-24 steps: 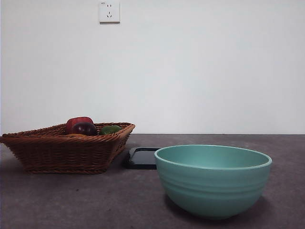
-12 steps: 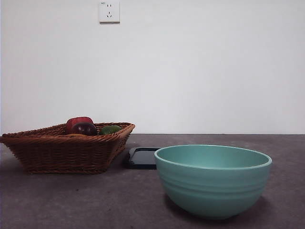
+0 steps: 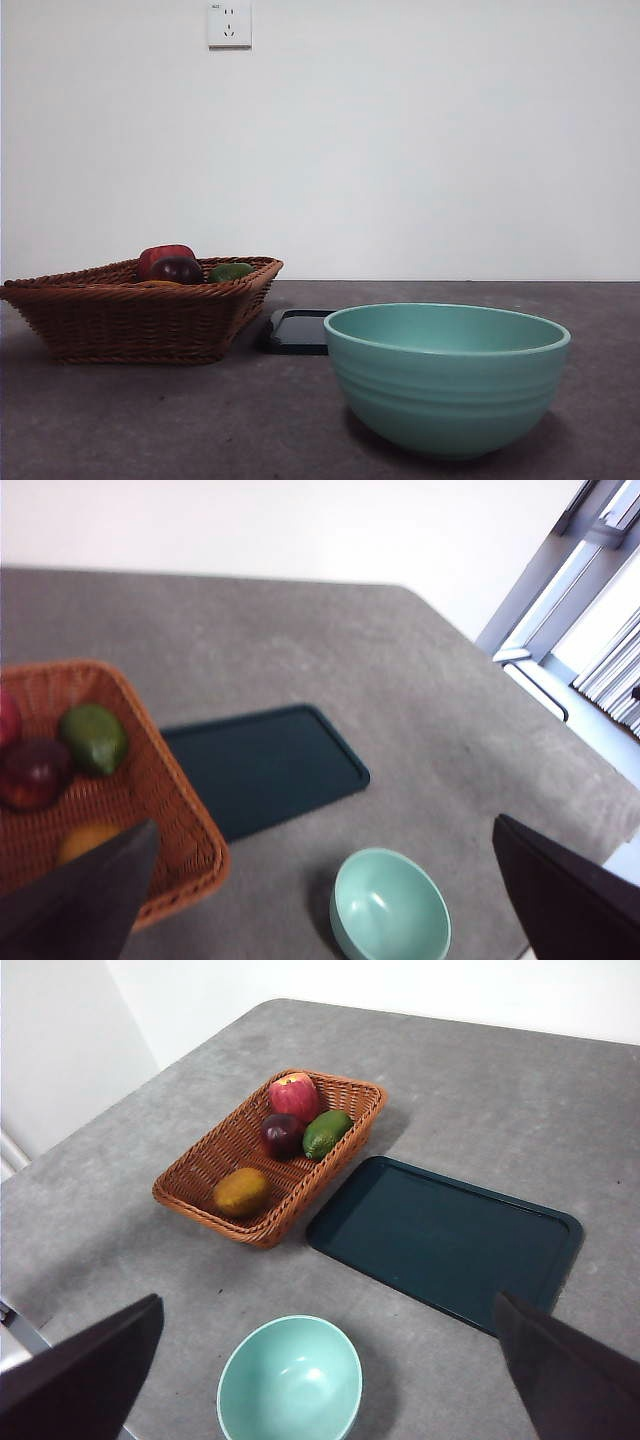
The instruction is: Pick up the wifruite, put it on the bowl, pick up the plate, put it on desk
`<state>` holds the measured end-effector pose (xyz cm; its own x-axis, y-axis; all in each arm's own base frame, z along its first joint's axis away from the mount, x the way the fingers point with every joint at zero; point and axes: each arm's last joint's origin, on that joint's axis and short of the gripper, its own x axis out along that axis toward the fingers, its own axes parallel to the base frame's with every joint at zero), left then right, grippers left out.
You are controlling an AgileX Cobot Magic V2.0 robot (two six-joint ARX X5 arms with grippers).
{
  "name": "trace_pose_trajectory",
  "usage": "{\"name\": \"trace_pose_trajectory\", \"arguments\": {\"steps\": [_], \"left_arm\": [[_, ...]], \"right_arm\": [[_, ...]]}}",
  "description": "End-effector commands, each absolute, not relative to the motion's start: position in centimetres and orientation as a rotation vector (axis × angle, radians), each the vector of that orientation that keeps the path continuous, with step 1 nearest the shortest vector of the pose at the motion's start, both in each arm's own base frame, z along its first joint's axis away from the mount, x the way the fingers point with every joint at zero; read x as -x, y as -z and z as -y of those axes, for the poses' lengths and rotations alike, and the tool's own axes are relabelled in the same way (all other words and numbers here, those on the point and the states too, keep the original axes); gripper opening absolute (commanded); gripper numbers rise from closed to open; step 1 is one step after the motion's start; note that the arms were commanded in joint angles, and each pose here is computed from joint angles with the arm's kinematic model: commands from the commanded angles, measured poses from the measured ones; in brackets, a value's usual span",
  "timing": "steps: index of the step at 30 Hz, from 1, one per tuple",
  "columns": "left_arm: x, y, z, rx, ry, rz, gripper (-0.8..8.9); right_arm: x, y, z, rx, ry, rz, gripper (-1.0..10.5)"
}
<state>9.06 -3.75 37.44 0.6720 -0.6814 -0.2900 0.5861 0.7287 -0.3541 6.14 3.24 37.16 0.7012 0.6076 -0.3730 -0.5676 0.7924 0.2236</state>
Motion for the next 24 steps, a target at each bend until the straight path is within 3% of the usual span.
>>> {"name": "trace_pose_trajectory", "arguments": {"steps": [1,10,19,24], "left_arm": [[-9.0,-37.8,3.8,0.247,0.72,-0.441,6.25],[-11.7,-37.2,4.3,0.206,0.624,-0.684,6.24],[-17.5,-35.9,6.1,0.151,0.618,-0.868,6.22],[-21.1,-34.3,7.6,0.08,0.547,-0.971,6.22]], "right_arm": [[-6.0,-37.7,-3.2,-0.088,-0.664,-0.421,5.7],[-6.0,-37.7,-3.2,-0.097,-0.661,-0.424,5.7],[-6.0,-37.8,-3.2,-0.098,-0.663,-0.41,5.7],[-6.0,-37.8,-3.2,-0.098,-0.664,-0.411,5.7]]}}
